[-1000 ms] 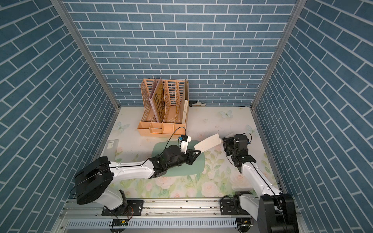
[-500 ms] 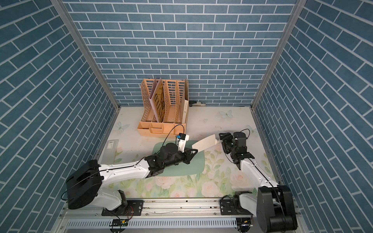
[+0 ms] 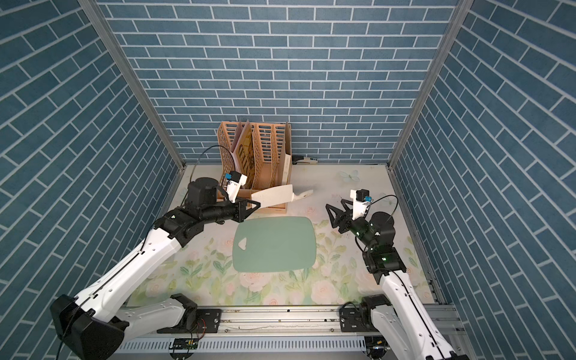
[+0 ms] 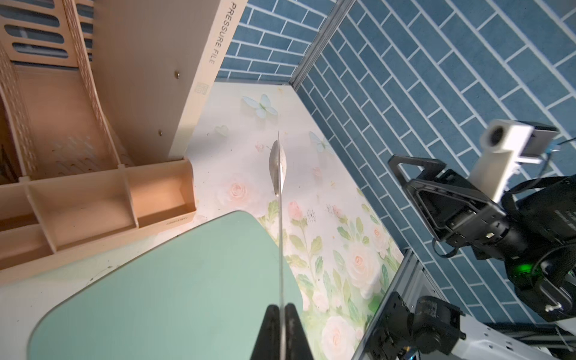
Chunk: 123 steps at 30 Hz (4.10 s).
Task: Align the knife with the edge of the cutting board
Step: Pick up the knife at the corner of the board, then place the knife at the edge of the cutting board.
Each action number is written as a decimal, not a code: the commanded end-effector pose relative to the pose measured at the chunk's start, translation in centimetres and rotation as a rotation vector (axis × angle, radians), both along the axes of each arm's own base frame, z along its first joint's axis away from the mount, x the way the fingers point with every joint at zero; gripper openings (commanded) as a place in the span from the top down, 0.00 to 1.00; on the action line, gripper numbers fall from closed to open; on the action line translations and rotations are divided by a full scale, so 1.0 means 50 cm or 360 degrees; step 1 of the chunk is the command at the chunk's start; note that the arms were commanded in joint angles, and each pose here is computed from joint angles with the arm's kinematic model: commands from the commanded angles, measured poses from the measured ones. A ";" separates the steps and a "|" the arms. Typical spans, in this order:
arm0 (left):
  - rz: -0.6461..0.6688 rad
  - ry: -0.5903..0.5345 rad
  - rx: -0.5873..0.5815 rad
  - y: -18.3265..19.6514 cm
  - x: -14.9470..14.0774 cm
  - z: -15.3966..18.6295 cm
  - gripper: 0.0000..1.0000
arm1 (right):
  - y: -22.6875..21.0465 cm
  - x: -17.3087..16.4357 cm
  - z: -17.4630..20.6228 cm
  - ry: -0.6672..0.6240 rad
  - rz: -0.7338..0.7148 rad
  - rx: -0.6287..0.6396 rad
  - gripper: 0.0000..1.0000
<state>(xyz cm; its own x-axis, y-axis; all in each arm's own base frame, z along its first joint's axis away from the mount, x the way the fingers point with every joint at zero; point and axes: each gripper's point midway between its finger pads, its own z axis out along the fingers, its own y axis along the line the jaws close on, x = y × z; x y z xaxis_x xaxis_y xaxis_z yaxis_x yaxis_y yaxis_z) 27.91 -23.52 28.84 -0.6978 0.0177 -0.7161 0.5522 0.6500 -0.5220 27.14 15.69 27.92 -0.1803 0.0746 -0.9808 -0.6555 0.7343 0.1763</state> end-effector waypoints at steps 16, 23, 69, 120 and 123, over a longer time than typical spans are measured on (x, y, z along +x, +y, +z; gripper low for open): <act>-0.0500 0.0275 -0.0138 -0.028 -0.134 -0.014 1.00 | 0.130 -0.145 -0.194 -0.0586 0.0869 -0.1293 0.25; -0.0518 0.0314 -0.0182 -0.033 -0.140 -0.012 1.00 | 0.144 -0.140 -0.212 -0.0592 0.0877 -0.1328 0.41; 0.0969 0.0090 0.0200 0.296 0.037 -0.047 0.00 | 0.045 -0.084 -0.200 0.0855 -0.0225 -0.0572 1.00; 0.1348 -0.0100 0.0325 0.409 -0.021 -0.096 0.00 | 0.144 -0.272 -0.495 0.1633 -0.0781 -0.0884 1.00; 0.1349 -0.0098 0.0325 0.409 -0.020 -0.096 0.00 | 0.148 -0.272 -0.501 0.1625 -0.0752 -0.0918 1.00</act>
<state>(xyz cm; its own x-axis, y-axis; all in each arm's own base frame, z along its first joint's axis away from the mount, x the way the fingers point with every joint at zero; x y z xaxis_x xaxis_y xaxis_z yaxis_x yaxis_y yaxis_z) 27.05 -3.56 24.10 -0.5001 -0.3456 -0.7940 -0.1099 0.9348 -0.3377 12.92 22.51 2.33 -0.9571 -0.0175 -0.2892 -0.0279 0.9991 0.0317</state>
